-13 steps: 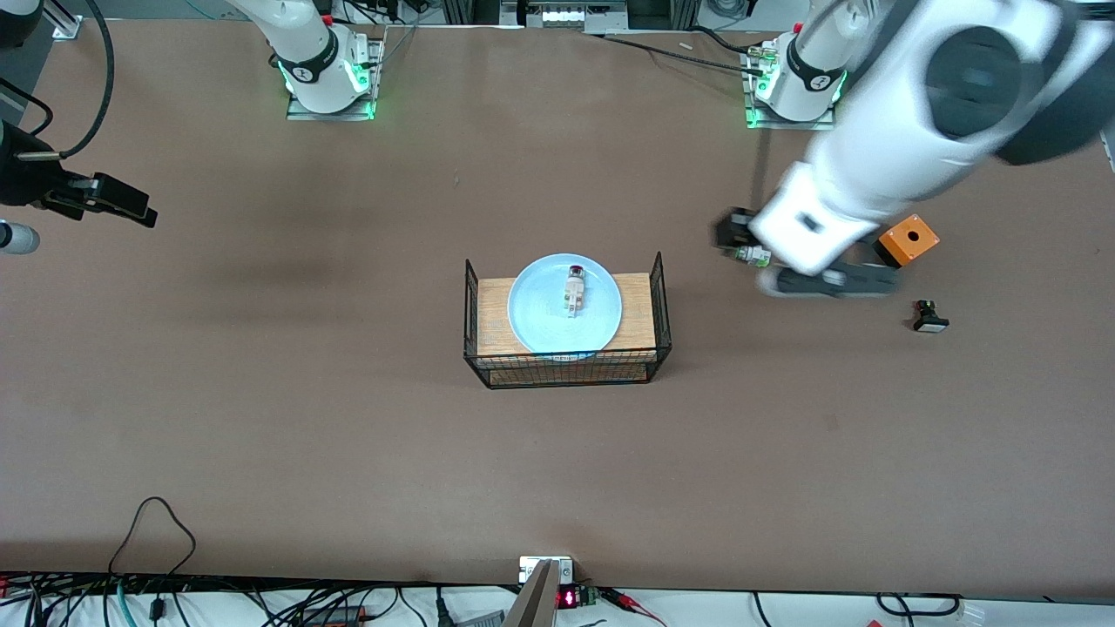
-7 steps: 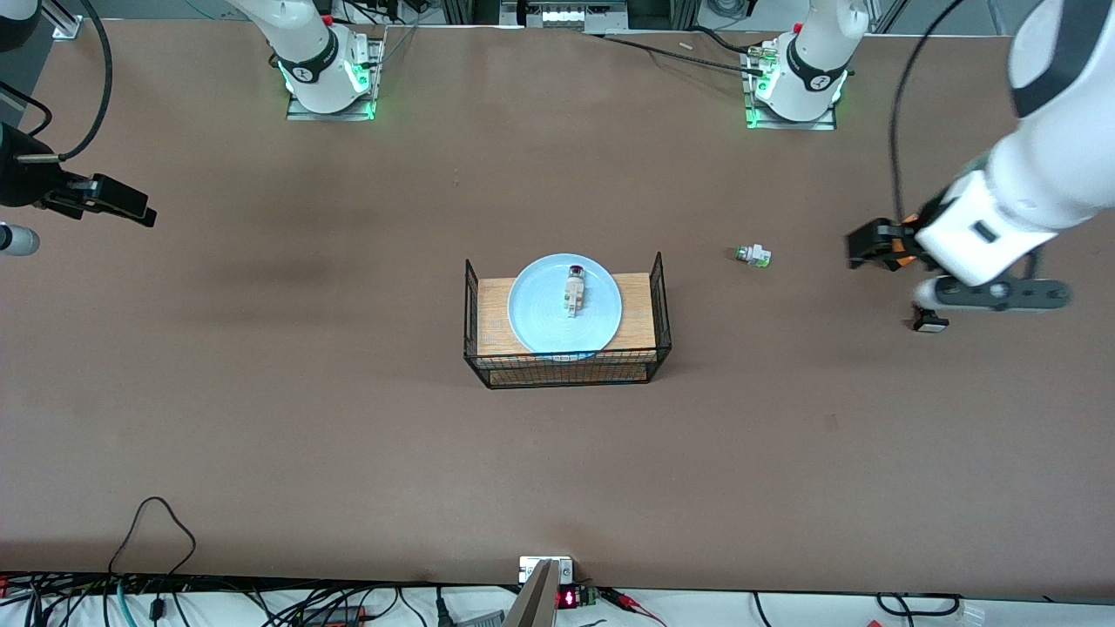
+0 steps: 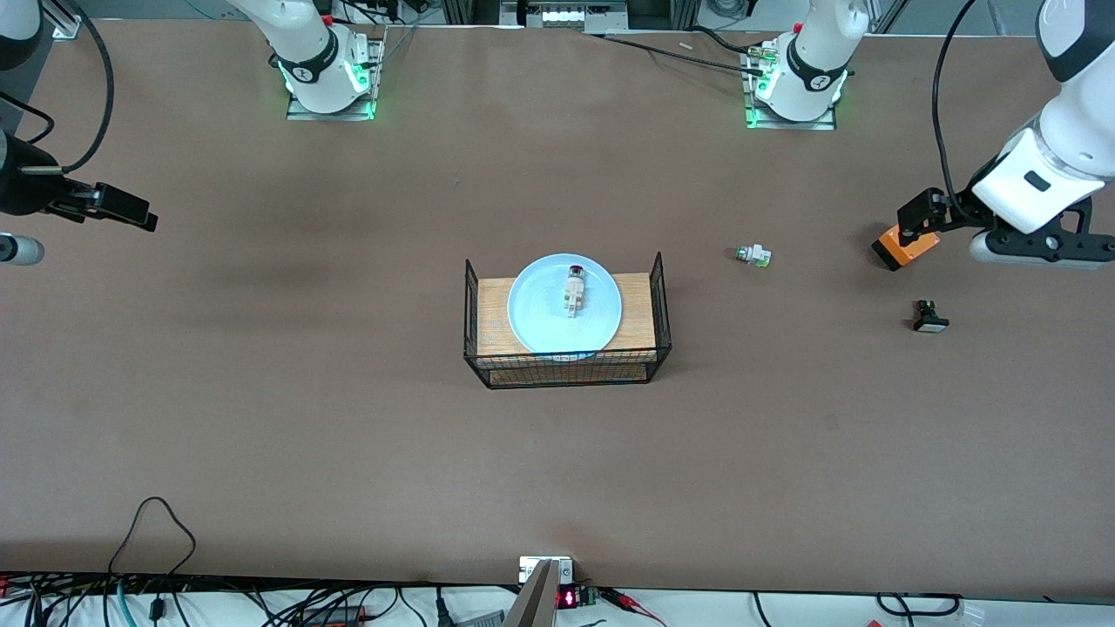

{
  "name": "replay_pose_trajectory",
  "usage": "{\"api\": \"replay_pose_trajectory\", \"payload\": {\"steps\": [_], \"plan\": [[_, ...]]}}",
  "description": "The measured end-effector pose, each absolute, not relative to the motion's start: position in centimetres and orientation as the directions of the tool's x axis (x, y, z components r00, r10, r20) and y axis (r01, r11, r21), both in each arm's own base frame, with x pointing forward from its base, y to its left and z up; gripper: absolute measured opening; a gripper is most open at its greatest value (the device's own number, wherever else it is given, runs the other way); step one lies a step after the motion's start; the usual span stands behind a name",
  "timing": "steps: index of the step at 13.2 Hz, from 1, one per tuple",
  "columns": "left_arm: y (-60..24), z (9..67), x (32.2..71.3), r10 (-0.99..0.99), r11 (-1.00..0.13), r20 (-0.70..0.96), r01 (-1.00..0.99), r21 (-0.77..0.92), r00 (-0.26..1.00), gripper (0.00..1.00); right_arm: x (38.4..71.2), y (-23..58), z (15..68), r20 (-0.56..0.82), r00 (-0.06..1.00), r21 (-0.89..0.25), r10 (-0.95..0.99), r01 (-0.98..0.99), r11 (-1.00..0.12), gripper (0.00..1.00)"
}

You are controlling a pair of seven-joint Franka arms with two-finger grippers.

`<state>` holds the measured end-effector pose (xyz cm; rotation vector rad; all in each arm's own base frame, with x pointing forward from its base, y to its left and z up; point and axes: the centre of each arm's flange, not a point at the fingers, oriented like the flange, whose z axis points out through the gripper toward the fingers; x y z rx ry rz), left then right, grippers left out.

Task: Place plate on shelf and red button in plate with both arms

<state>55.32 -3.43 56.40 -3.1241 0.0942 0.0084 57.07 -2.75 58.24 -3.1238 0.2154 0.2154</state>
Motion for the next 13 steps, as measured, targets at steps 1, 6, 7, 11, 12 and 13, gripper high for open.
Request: {"api": "replay_pose_trajectory", "payload": {"steps": [1,6,7,11,12,13], "plan": [[-3.5,56.3,55.3,-0.062,-0.998,-0.009,-0.062,-0.016,0.998,1.00,57.0,-3.3,58.3,-0.141,0.979,0.007,-0.146,-0.146,-0.989,1.00],[-3.8,56.2,55.5,-0.067,-0.998,-0.014,-0.067,-0.018,0.998,1.00,57.4,-3.9,55.7,-0.222,0.962,0.022,-0.160,-0.159,-0.987,1.00],[-3.8,56.3,55.6,-0.067,-0.998,-0.012,-0.067,-0.018,0.998,1.00,57.7,-3.9,55.0,-0.233,0.959,0.026,-0.160,-0.159,-0.987,1.00],[-3.8,56.3,56.1,-0.068,-0.997,-0.008,-0.068,-0.021,0.998,1.00,58.4,-3.7,55.8,-0.210,0.965,0.027,-0.158,-0.156,-0.987,1.00],[-3.9,56.3,56.1,-0.070,-0.997,-0.008,-0.070,-0.023,0.998,1.00,58.6,-3.6,56.8,-0.190,0.969,0.025,-0.155,-0.154,-0.988,1.00],[-3.9,56.3,56.2,-0.071,-0.997,-0.009,-0.071,-0.025,0.997,1.00,58.7,-3.4,57.4,-0.176,0.973,0.024,-0.152,-0.151,-0.988,1.00]]}}
